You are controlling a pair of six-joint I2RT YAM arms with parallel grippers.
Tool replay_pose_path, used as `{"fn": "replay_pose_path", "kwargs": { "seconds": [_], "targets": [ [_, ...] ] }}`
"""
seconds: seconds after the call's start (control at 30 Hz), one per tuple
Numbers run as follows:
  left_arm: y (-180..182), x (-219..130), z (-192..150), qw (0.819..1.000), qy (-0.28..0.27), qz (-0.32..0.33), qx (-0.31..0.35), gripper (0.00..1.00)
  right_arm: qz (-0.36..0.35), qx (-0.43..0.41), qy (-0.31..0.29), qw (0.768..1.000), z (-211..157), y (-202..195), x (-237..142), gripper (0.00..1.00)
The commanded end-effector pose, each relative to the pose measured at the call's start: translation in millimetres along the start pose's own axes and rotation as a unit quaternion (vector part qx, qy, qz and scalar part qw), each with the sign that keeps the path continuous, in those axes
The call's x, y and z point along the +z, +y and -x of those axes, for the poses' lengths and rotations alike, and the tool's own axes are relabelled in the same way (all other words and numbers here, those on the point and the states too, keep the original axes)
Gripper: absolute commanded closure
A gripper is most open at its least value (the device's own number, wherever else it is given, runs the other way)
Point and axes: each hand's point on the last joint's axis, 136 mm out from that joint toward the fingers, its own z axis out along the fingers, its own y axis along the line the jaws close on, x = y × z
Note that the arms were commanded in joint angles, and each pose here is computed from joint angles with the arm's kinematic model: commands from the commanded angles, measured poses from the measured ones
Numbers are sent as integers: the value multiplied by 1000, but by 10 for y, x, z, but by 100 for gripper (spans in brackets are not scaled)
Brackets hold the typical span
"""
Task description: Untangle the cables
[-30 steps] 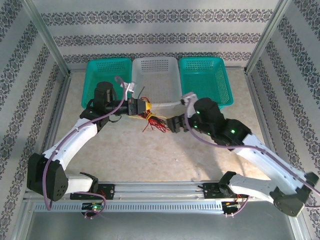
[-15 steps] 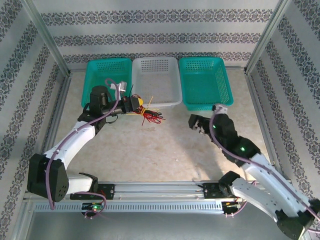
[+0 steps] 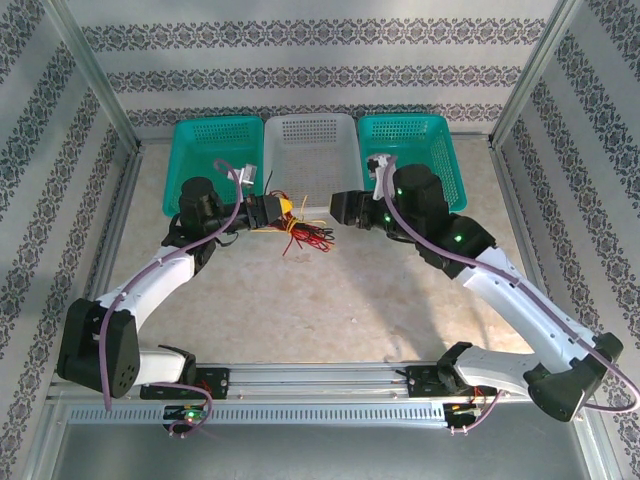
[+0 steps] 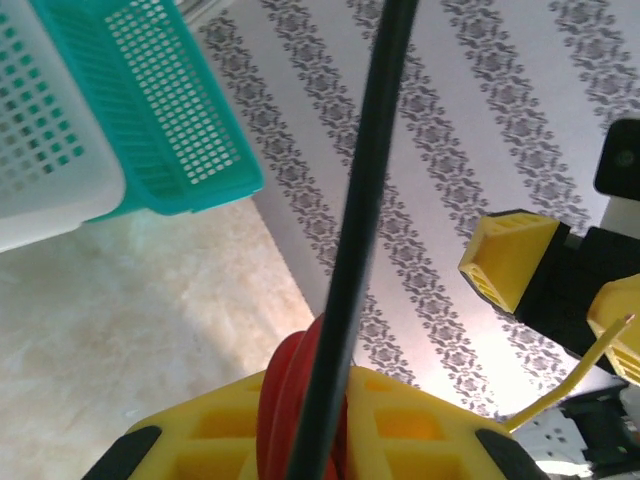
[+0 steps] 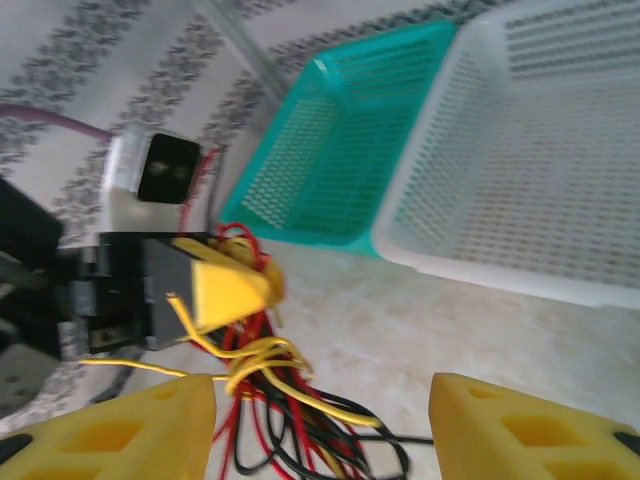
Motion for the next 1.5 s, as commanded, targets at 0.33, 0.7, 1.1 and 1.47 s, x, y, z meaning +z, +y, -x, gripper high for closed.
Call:
{"fn": "replay_pose_path", "kwargs": {
  "seconds": [0.33,0.7,1.1,1.47],
  "targets": [
    [-477,47,11,995,24,-83,41,100,98,-21,70,993,-107,543,133,47],
    [-444,89,-78,995,47,-84,36,100,51,-46,85,994,-280,510,344,49],
    [-453,92,-220,993,71,-88,36,100,26,-62,81,994,-244,446,333,85],
    [-569,97,-297,989,91,-113,40,100,22,-17,65,997,-46,226,257,100]
  ]
}}
